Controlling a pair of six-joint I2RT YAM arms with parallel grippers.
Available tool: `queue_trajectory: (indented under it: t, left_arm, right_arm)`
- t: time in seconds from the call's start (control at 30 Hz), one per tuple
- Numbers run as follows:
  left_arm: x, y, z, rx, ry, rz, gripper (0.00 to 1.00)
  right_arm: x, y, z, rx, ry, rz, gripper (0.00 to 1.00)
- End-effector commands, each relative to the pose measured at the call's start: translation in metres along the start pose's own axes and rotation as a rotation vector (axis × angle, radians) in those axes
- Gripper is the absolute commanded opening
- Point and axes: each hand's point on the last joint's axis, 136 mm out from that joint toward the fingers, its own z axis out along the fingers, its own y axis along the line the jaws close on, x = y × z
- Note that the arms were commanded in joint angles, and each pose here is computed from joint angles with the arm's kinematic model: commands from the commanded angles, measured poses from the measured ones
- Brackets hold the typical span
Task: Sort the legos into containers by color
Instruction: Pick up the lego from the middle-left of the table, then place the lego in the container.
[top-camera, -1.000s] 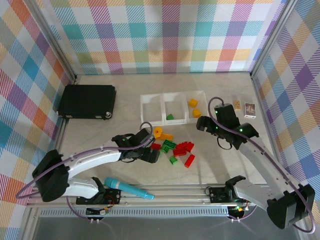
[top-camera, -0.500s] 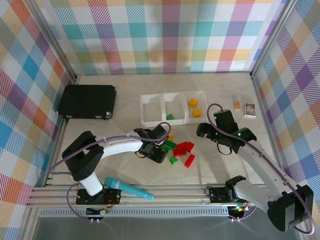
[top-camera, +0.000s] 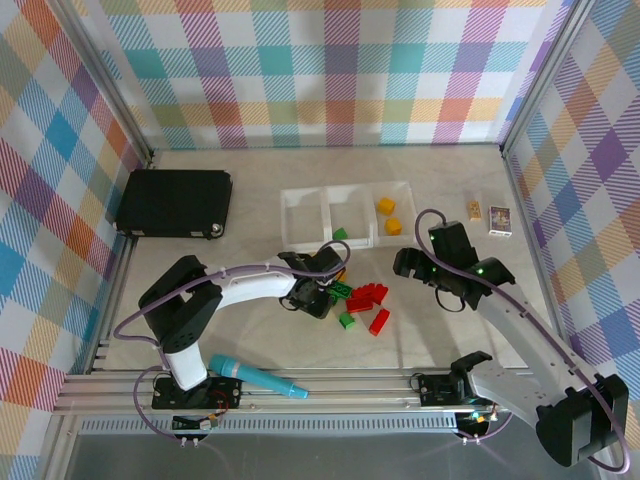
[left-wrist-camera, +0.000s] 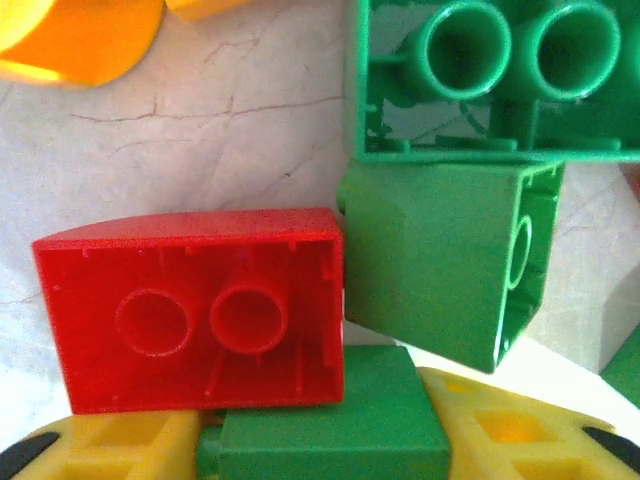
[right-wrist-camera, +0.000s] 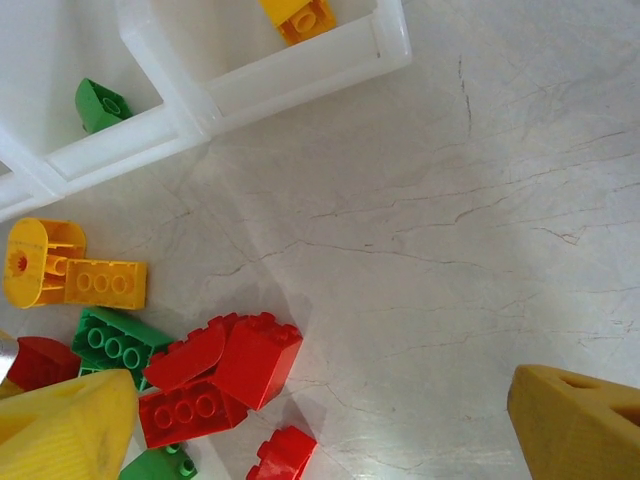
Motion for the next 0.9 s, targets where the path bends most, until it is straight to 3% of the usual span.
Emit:
queue_trajectory:
  t: [0.0, 0.2, 0.47, 0.87]
  left_arm:
    - [0.003, -0.004, -0.001, -0.002, 0.029, 0.013, 0.36]
    - [-0.015, -0.012, -0.036, 0.041, -0.045, -0.001, 0.29]
    - [-0.074, -0.019, -0.096, 0.014, -0.175, 0.058, 0.32]
    - [-0.191, 0.013, -0.091, -0.044, -0.255, 0.034, 0.32]
  right_arm:
    - [0.010, -0.010, 0.000, 0.029, 0.022, -0.013, 0.95]
    - [0.014, -0.021, -0.002, 0.062, 0.009, -0.023, 0.95]
    - [0.009, -0.031, -0.006, 0.092, -0.045, -0.007, 0.96]
    - [0.021, -0.036, -0.002, 0.086, -0.022, 0.027, 0.96]
